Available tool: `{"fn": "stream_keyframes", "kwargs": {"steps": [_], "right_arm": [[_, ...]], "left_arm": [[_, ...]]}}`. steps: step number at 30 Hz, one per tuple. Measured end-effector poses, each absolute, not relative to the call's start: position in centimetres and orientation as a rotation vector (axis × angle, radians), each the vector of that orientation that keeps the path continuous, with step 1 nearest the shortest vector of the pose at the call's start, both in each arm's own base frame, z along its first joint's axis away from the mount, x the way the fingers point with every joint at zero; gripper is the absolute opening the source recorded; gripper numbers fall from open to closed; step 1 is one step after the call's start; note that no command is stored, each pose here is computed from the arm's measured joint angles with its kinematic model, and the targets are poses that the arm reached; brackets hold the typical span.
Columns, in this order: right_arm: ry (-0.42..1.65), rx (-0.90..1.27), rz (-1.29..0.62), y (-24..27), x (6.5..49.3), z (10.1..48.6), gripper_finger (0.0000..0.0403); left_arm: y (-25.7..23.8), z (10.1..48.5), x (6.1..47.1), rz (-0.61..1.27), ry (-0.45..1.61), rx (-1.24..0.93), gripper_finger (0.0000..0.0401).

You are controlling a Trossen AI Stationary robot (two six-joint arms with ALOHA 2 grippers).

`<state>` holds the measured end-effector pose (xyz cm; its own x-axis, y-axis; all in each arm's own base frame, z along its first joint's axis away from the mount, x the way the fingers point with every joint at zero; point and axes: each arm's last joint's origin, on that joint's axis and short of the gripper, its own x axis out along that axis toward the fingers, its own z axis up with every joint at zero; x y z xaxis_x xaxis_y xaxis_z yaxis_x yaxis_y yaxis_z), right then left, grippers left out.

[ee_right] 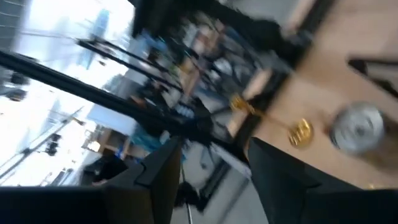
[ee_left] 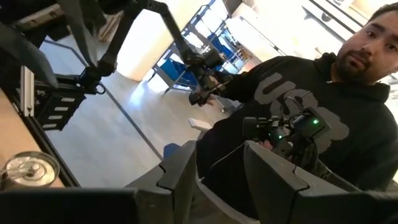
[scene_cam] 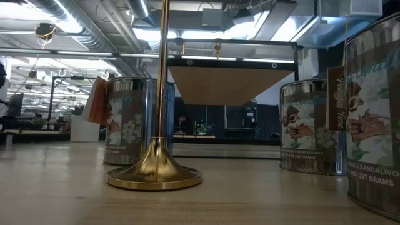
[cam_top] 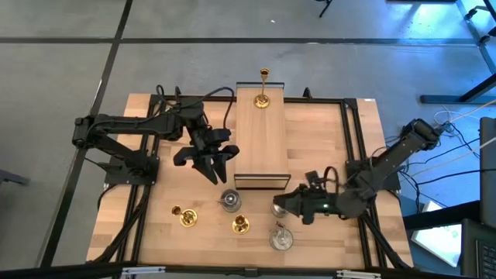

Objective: Pick & Place candle stick holders
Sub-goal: Put the top right silver scented candle on the shelf

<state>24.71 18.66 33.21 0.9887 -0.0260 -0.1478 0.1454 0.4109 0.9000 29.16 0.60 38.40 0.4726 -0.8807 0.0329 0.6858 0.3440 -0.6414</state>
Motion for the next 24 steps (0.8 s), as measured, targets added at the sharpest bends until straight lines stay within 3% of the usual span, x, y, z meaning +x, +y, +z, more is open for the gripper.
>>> {"fn": "stream_keyframes", "kwargs": {"steps": [6, 13, 24], "right_arm": [[0.464, 1.273, -0.206, 18.8, 26.1, 33.5, 0.0234], [0.877, 1.430, -0.523, 18.8, 26.4, 33.0, 0.0279], [0.934, 1.429, -0.714, 17.5, 28.7, 31.0, 0.0327]], "left_arm": [[0.5, 38.1, 29.1, -1.075, 0.387, -0.650, 0.0131], [0.5, 37.6, 29.0, -1.085, 0.414, -0.644, 0.0131], [0.5, 37.5, 29.0, -1.083, 0.418, -0.639, 0.0131]]}}
